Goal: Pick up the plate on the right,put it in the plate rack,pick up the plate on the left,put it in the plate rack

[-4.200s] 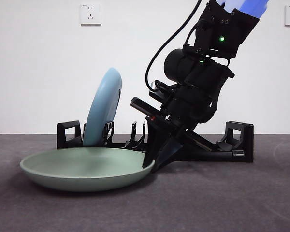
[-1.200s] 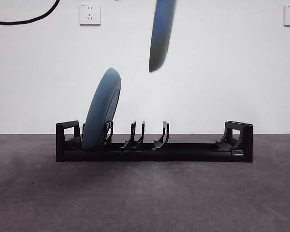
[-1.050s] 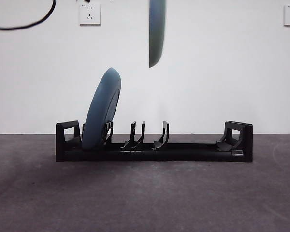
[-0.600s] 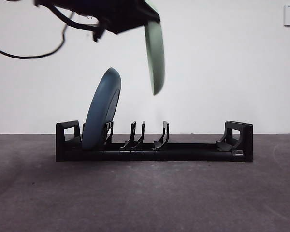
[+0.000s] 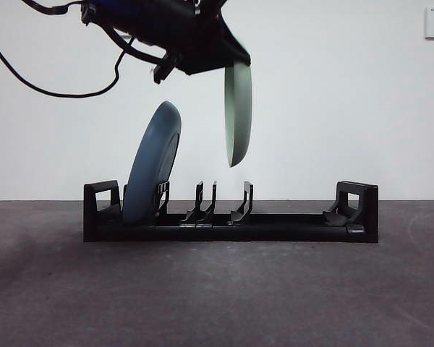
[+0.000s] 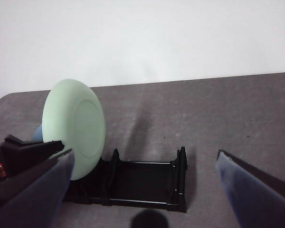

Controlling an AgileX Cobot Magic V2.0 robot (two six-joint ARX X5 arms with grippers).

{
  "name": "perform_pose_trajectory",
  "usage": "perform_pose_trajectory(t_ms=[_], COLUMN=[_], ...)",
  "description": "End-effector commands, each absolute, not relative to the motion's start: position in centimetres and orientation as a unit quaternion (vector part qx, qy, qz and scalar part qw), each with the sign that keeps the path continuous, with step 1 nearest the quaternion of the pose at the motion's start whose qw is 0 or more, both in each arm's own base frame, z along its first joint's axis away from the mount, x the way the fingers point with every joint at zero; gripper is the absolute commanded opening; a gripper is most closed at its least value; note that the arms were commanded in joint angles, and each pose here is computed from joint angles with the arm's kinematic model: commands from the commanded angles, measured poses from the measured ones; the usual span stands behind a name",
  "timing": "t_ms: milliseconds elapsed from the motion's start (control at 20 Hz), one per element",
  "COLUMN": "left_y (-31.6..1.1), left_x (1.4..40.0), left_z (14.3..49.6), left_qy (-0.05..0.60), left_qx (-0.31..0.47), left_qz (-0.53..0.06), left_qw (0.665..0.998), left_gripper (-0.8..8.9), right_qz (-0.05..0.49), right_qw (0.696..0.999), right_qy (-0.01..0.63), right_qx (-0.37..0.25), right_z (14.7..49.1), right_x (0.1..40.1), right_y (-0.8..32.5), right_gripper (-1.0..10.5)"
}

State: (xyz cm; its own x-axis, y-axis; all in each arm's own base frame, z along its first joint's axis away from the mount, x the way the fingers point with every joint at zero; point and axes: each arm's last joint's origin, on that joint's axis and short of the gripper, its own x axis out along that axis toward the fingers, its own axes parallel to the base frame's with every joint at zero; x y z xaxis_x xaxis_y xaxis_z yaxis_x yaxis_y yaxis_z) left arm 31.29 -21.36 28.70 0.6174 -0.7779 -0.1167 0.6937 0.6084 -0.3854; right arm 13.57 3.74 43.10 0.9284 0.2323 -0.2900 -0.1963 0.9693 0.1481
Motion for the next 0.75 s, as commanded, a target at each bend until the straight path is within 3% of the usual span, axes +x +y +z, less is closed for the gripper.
perform_pose_trajectory(t_ms=[50,750], left_y=[-21.5,-22.0], left_x=[31.6,32.4], left_z=[28.2,24.6], left_qy=[0.133,0.2], left_qx=[-0.143,-0.089], left_qz=[-0.414,-0.383], left_qw=[0.889,0.897], left_gripper=[-0.08,-0.03], right_qz=[0.11,0.109], right_qw=[0.98,0.98], right_qy=[0.156,0.158], right_qx=[0.054,0.053], right_z=[43.0,42.9], right_x=[13.6,13.6], right_y=[3.8,3.8], right_gripper=[5.0,5.0])
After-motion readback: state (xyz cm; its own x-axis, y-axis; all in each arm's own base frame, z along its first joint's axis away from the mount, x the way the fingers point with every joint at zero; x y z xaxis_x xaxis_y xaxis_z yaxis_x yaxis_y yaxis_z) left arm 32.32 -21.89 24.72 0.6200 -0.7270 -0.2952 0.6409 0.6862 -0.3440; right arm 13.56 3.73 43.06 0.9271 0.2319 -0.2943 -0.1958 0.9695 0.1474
